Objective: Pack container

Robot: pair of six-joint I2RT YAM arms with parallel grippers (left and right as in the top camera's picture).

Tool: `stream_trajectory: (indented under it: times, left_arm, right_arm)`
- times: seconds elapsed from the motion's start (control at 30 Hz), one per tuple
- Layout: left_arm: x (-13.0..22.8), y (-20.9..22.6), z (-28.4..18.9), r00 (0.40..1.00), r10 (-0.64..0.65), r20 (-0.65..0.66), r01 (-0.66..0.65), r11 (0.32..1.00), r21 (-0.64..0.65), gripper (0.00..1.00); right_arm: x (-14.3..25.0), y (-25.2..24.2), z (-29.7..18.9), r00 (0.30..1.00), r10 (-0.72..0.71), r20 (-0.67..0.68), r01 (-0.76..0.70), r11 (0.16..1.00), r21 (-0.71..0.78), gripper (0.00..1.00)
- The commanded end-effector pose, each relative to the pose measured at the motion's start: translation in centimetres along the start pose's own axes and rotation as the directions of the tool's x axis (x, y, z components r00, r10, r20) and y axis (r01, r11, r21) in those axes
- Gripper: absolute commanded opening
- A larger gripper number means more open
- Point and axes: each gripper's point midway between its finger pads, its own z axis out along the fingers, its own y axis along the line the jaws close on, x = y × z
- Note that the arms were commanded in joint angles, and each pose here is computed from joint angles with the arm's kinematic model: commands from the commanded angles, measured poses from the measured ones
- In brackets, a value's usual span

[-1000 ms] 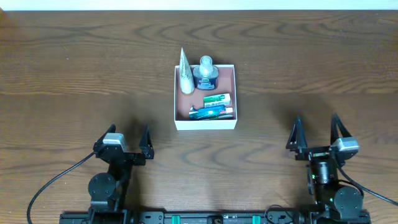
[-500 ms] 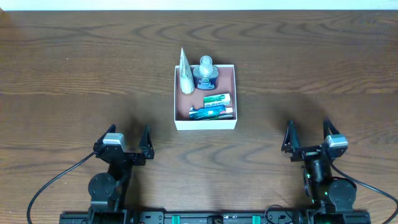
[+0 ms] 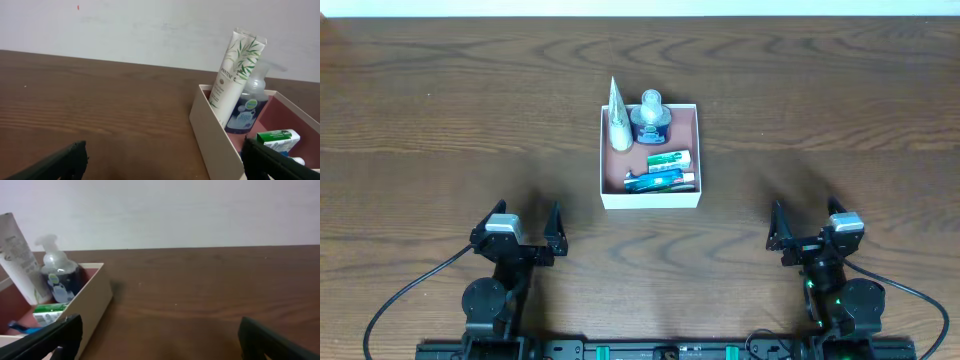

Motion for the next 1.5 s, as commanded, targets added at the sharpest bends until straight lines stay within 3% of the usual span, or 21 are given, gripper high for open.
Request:
stream_trajectory:
  times: [0.0,1.47]
  left_arm:
    - [1.53,0.14,0.07,0.999,0.003,-0.048,-0.003,1.000,0.001,0.98]
    - [1.53,0.13,0.07,0.999,0.003,-0.048,-0.003,1.000,0.001,0.98]
  right_arm:
    - [0.08,0.16,-0.02,0.999,-0.039,0.000,0.039,0.999,-0.006,0.99]
    - [0.01,-0.33,-0.04,0.999,-0.042,0.002,0.042,0.999,0.014,0.99]
